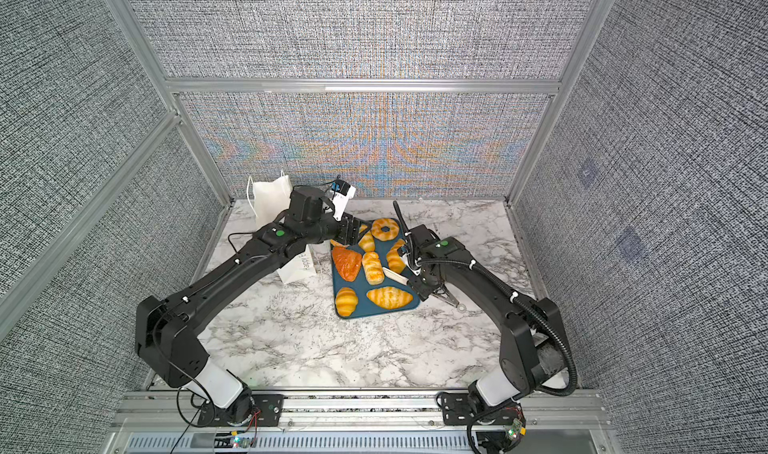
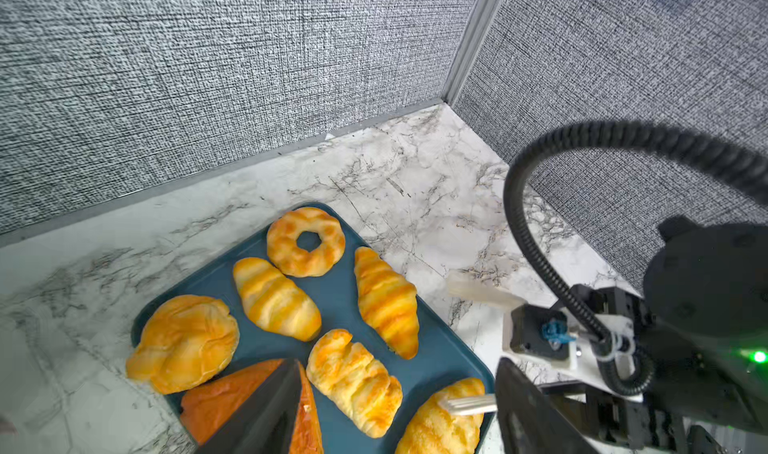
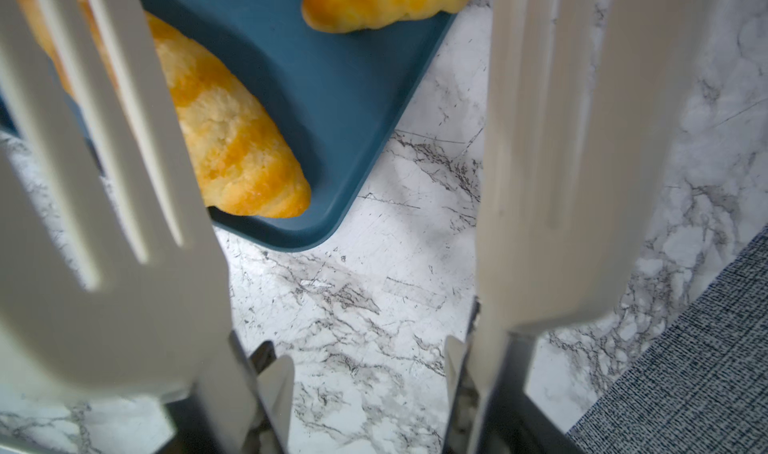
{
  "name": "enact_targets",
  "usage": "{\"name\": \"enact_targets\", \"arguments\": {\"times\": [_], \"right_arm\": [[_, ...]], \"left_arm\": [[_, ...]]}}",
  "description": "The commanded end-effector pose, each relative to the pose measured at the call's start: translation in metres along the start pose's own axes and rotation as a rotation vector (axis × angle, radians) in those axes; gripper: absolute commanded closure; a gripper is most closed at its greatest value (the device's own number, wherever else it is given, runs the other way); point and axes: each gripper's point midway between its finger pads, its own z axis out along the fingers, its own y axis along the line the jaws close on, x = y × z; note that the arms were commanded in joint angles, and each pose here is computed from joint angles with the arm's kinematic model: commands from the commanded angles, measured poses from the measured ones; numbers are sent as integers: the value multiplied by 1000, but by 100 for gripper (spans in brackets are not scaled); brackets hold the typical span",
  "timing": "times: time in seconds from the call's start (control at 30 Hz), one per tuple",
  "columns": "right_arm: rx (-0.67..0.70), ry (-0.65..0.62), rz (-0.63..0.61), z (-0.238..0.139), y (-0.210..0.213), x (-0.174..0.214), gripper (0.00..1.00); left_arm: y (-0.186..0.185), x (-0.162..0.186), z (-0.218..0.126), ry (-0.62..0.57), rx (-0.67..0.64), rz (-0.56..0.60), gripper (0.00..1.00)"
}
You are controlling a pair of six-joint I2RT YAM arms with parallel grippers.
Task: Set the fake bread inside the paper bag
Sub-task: 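Lower the tongs toward the croissants with the right while the left moves to bag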
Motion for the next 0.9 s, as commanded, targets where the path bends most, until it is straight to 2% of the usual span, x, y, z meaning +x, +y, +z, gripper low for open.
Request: {"name": "enact_targets", "arguments": {"times": [0.0, 0.23, 0.4, 0.87], "right_arm": [[17, 41, -65, -9, 2, 12, 30], [32, 101, -171, -3, 16, 34, 29], [73, 92, -222, -1, 19, 31, 29], [31, 147, -284, 14, 31, 28, 30]], "left_arm": [[7, 1, -18, 36, -70, -54, 24], [11, 1, -58, 15, -155, -138, 23], [19, 4, -91, -4, -243, -153, 22], [38, 8, -167, -82, -430, -166, 7]]}}
